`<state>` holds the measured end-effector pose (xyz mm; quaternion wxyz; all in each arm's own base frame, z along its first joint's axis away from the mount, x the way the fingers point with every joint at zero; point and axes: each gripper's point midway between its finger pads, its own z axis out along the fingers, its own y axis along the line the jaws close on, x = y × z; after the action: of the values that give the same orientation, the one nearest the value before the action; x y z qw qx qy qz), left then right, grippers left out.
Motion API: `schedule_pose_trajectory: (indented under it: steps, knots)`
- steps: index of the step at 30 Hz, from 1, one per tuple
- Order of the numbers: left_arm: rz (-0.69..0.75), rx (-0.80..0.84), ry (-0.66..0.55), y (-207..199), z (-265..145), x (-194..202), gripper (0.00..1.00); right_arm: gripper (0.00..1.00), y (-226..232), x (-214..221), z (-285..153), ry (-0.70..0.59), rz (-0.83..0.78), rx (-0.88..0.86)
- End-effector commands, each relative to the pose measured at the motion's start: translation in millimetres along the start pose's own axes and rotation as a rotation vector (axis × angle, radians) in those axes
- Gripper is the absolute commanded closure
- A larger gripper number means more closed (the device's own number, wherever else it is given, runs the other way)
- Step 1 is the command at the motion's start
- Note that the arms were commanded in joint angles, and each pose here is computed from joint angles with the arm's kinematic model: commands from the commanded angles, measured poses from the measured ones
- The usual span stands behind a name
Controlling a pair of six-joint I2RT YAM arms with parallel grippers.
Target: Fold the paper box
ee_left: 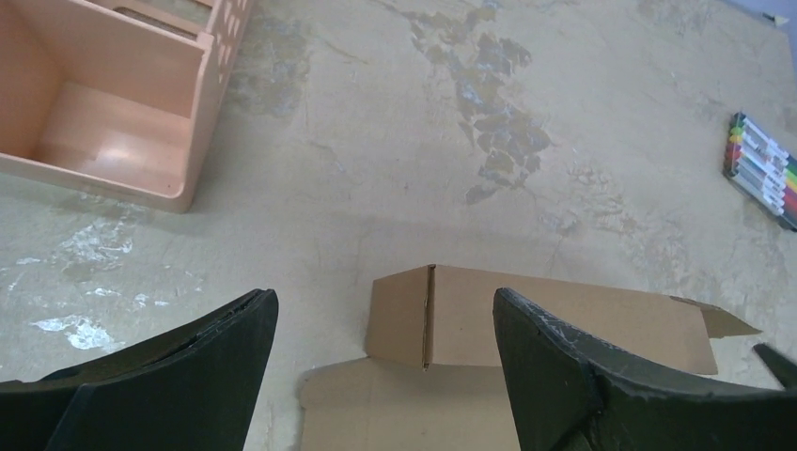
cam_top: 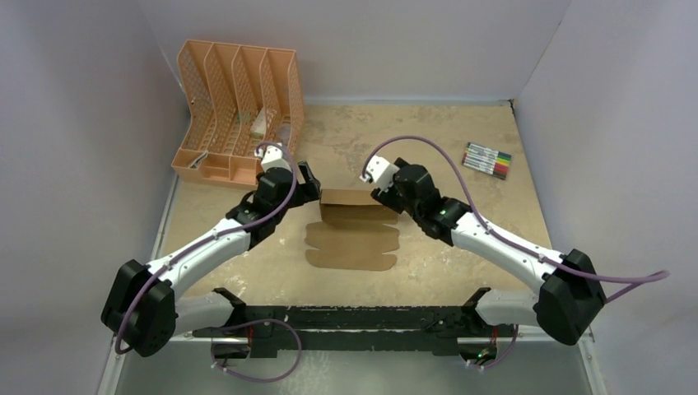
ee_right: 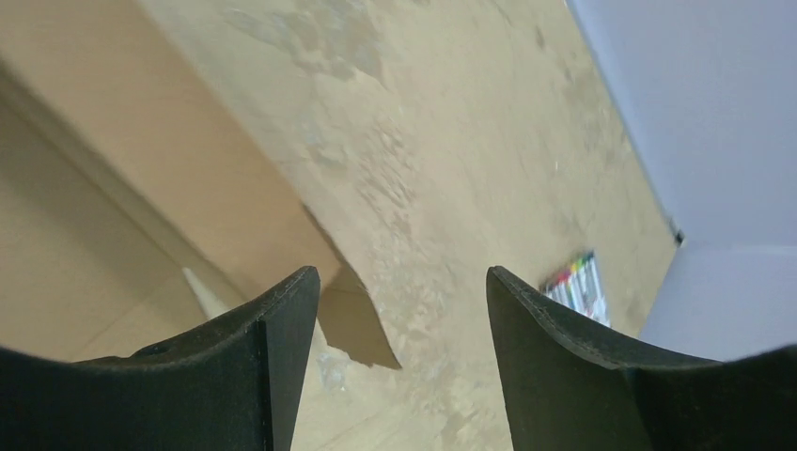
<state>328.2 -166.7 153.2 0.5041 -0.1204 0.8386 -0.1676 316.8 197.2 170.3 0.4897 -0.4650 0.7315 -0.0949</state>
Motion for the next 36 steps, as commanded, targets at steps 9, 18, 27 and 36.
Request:
schedule_pose_trajectory:
  steps: [9,18,27,36]
  knots:
    - [0.022,0.046,0.173,-13,22,20,0.15,0.29,-2,36,10,0.007,0.309,0.052]
    - [0.009,0.108,0.262,-23,31,44,0.16,0.28,12,37,27,-0.038,0.36,0.036]
    - [-0.028,0.22,0.301,-45,28,50,0.21,0.27,22,17,45,-0.134,0.4,-0.009]
    - [-0.02,0.076,0.263,-15,23,45,0.21,0.26,-6,26,41,-0.069,0.391,0.126]
